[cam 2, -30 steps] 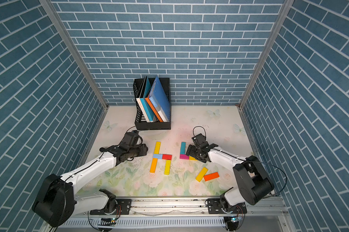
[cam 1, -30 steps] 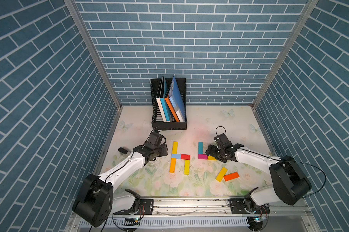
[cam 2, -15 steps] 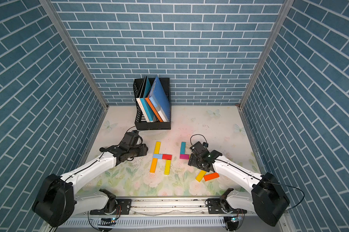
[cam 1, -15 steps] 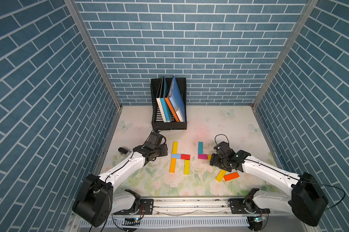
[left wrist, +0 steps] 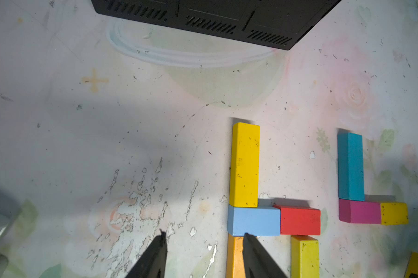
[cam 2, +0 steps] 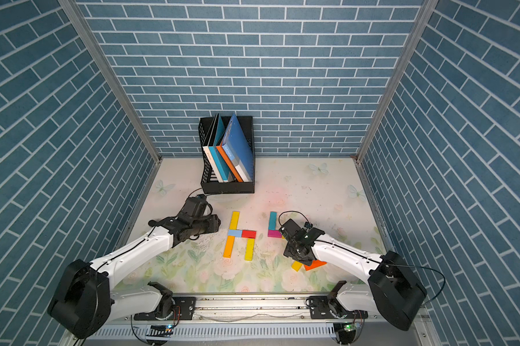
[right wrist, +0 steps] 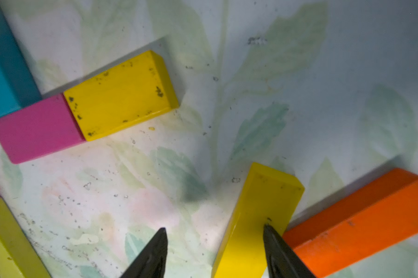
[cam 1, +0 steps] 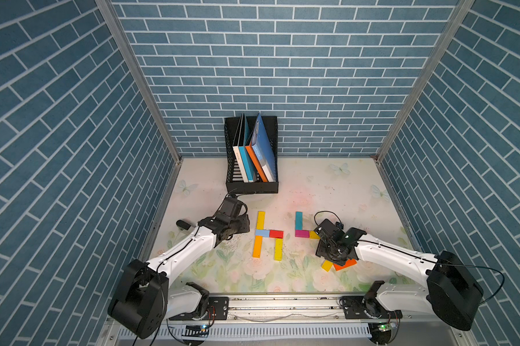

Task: Assemble the letter h with building blocks
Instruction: Move the building block to the center of the board.

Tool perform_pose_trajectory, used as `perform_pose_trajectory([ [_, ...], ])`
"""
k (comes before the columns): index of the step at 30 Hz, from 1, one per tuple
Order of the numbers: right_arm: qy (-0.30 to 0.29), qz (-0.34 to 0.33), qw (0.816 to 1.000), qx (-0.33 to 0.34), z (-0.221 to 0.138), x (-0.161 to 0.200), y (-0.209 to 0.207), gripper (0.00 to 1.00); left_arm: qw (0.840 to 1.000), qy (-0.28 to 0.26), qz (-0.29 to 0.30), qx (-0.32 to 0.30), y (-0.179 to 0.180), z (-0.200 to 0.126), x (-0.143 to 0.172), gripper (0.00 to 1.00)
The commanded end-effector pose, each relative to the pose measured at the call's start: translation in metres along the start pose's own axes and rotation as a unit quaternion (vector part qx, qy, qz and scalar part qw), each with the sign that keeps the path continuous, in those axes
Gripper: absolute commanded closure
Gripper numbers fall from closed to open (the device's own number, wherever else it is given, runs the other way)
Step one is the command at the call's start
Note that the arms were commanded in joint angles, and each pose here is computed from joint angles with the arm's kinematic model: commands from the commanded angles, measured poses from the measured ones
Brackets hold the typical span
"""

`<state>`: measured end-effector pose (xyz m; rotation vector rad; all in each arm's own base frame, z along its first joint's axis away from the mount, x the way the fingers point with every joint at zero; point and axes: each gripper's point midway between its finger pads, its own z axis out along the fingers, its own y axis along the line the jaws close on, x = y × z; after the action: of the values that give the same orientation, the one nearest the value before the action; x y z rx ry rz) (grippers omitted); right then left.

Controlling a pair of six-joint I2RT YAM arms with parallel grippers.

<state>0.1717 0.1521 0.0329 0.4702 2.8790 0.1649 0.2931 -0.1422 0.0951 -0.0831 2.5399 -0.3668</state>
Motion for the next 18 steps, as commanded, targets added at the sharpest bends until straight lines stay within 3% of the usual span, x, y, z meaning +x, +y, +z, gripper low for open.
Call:
perform_pose_trajectory([
  [1,0.012,0.007,0.999,0.053,0.014,0.008,-0.024,0.36,1.0,-0.003,0.005,0.003,0.0,-0.002,-0.001,0.45],
  [8,0.018,0.01,0.997,0.081,0.016,0.014,-0.04,0.35,1.0,-0.007,0.005,0.006,0.0,-0.004,-0.001,0.45],
  [13,0.01,0.015,0.997,0.072,0.007,0.013,-0.043,0.32,1.0,-0.006,0.005,0.007,-0.001,-0.004,-0.001,0.45],
  [18,0.028,0.006,0.998,0.058,0.02,0.021,-0.04,0.31,1.0,-0.007,0.005,0.008,-0.001,-0.005,-0.001,0.45],
])
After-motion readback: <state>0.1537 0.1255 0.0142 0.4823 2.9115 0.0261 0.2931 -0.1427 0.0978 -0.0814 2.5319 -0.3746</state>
